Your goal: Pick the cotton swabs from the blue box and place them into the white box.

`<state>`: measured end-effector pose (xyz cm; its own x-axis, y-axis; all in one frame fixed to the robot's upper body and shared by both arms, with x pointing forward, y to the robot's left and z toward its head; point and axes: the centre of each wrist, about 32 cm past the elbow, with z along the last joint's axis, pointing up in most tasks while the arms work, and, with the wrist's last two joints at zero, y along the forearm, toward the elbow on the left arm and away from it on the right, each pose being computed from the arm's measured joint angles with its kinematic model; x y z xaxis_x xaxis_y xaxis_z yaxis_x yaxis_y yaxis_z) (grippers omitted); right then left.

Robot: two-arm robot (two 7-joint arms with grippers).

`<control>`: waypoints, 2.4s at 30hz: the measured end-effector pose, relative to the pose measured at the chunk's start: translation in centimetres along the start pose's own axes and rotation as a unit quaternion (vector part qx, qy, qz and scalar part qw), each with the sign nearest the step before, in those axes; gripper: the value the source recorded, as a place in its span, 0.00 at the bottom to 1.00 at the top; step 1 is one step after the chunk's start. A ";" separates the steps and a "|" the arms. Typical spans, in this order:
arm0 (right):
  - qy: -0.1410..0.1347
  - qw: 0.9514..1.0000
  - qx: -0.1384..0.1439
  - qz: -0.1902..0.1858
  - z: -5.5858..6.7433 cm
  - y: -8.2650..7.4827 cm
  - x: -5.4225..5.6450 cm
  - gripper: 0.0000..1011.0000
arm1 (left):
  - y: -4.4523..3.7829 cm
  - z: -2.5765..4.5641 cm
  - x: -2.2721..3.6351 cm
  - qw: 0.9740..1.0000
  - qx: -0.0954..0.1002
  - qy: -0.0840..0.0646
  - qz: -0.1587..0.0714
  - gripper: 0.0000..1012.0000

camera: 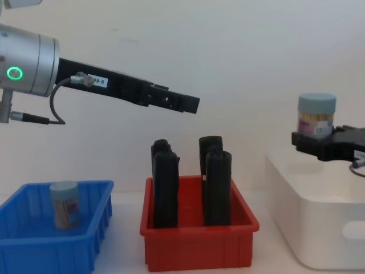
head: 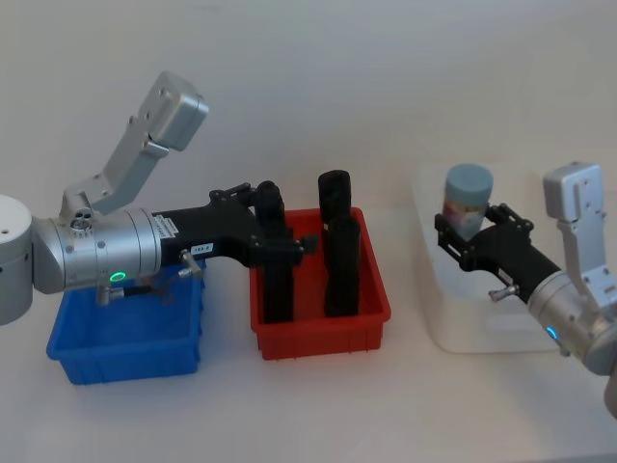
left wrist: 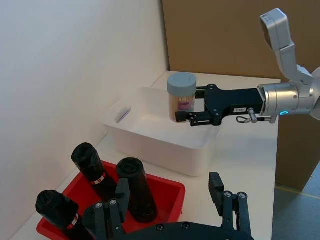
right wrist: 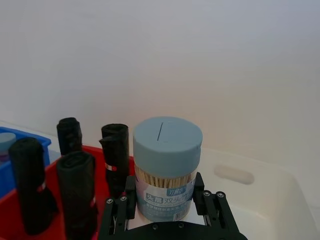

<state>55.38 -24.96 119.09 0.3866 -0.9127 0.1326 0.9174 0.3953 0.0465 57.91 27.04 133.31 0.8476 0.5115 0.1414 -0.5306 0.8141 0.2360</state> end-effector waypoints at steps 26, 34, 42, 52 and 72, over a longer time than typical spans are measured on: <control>0.007 0.997 -0.068 -0.029 -2.4 1.8 2.1 0.64 | 0.00 0.00 0.00 1.000 0.000 0.000 0.000 0.99; 0.010 0.997 -0.072 -0.026 -2.7 2.0 2.3 0.74 | 0.00 0.00 0.00 1.000 0.000 0.000 0.000 0.99; 0.011 0.997 -0.070 -0.024 -2.8 2.0 2.3 0.95 | 0.00 0.00 0.00 1.000 0.000 0.000 0.000 0.99; 0.010 0.998 -0.047 -0.026 -2.6 1.7 2.3 0.99 | 0.00 0.00 0.00 1.000 0.000 0.000 0.000 0.99; 0.003 0.997 0.042 -0.059 -0.6 -0.6 1.9 0.99 | 0.00 0.00 0.00 1.000 0.000 0.000 0.000 0.99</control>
<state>55.63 -26.98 118.76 0.2773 -0.9539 0.1145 0.9456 0.2920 0.1434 57.91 27.04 133.31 0.8476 0.5115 0.1414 -0.5307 0.8141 0.2359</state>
